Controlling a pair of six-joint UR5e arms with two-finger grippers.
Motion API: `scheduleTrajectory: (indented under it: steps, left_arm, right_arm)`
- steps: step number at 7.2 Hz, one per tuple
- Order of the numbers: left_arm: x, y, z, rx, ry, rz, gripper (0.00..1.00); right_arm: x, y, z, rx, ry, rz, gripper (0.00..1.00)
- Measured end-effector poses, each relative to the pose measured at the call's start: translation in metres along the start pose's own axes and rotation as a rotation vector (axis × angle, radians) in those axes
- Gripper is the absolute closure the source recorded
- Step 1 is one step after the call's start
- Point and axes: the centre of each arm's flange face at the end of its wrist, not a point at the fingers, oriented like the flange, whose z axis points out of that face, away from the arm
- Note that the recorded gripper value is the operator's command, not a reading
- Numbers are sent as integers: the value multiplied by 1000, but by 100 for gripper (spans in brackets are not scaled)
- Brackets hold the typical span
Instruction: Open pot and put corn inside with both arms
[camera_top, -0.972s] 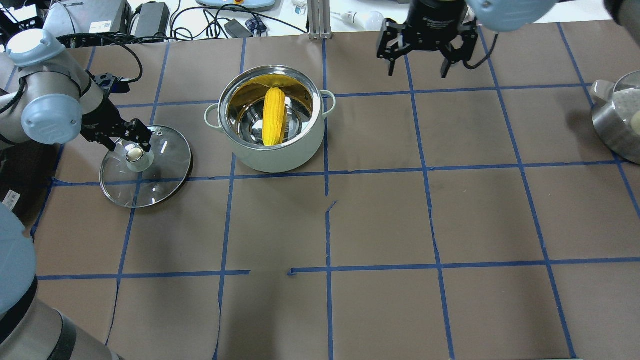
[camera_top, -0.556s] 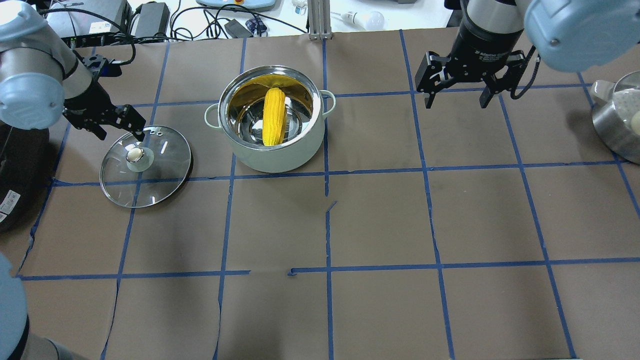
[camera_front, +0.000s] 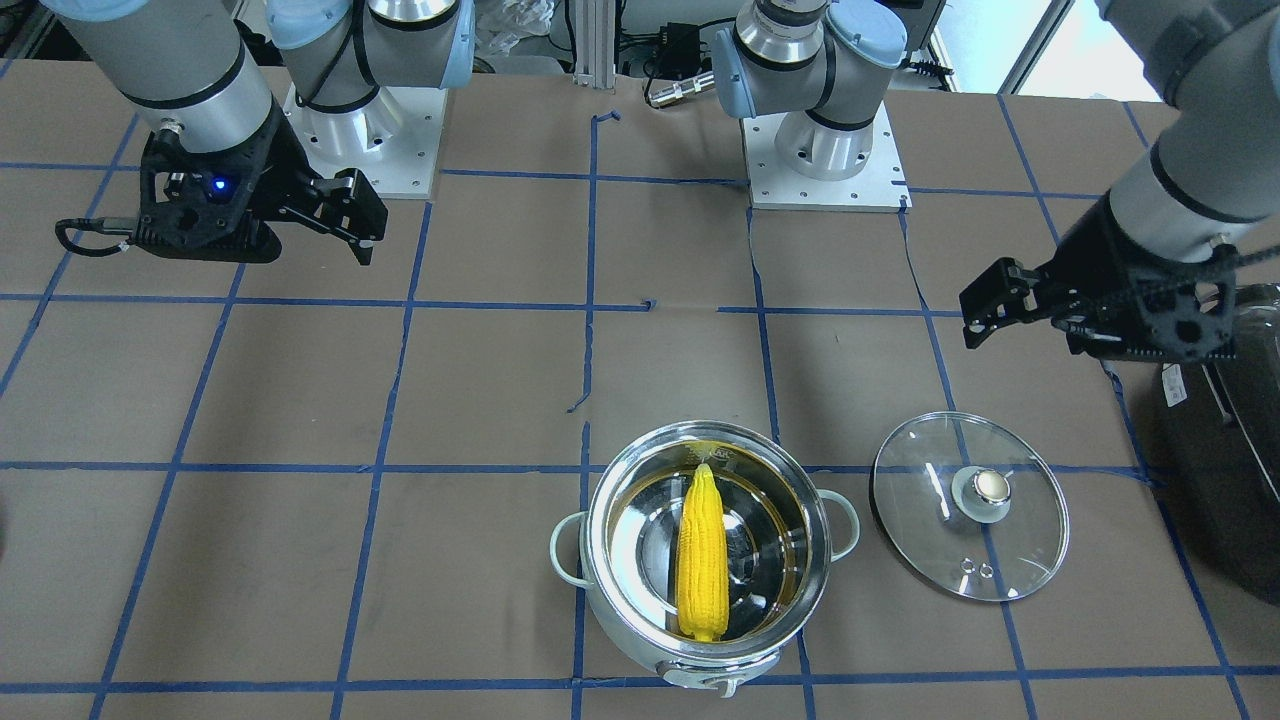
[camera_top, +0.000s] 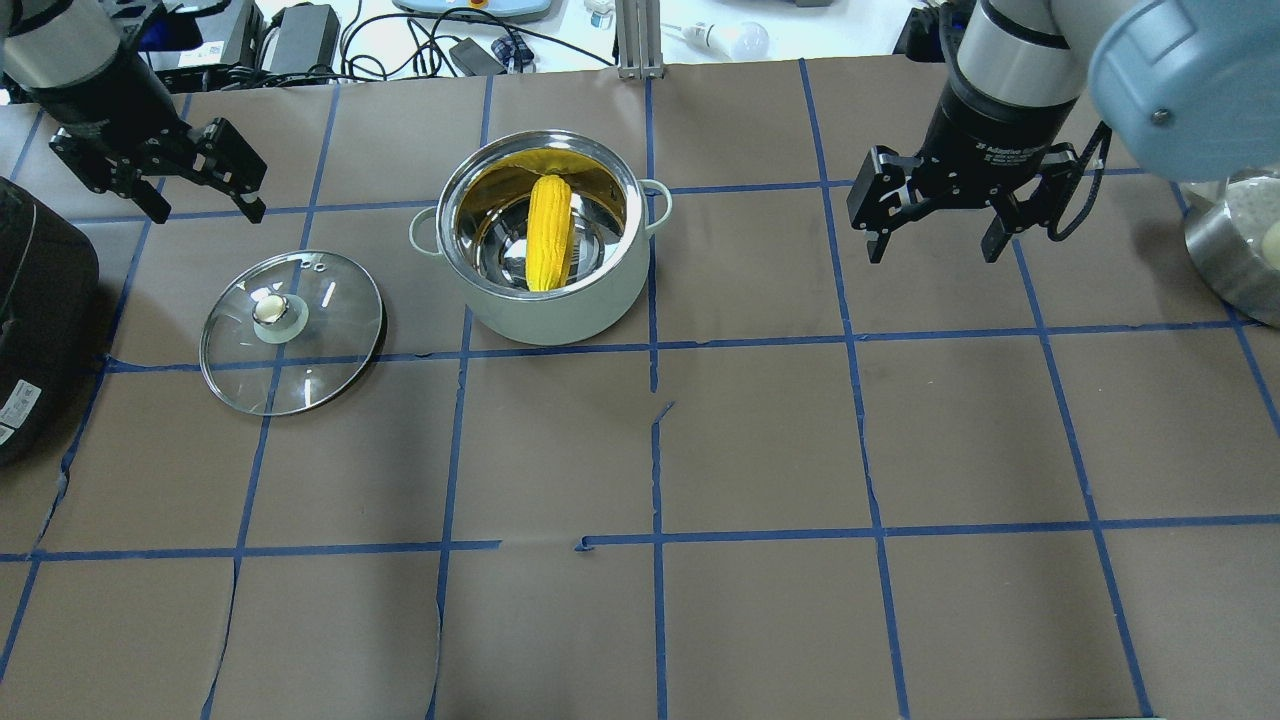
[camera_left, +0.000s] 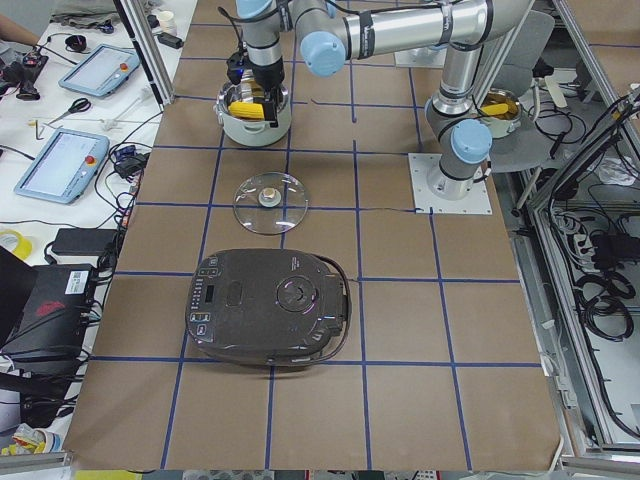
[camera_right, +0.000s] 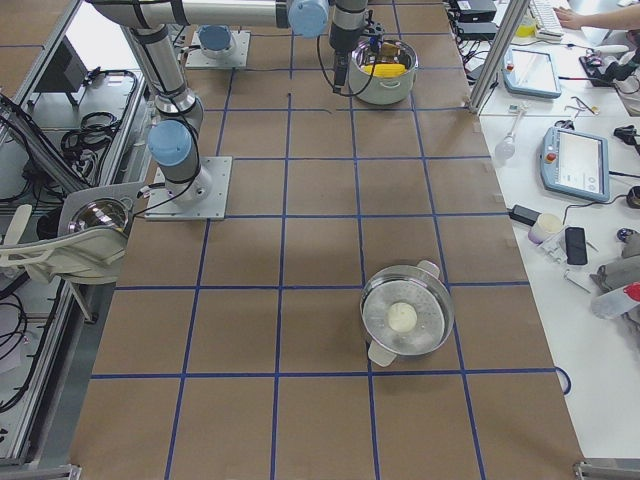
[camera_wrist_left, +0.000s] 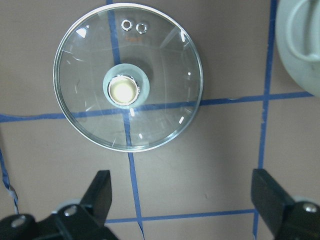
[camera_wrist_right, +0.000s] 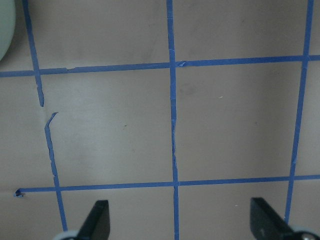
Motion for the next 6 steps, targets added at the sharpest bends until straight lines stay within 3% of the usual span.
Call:
scheduleTrajectory:
  steps: [3,6]
  left_arm:
    - [109,36,-34,60,-9,-41,0]
    - [143,60,-27,52,-6,26,0]
  right_arm:
    - [7,2,-4,2,-6,7,0]
    - [7,3,-3,2,-6,9,0]
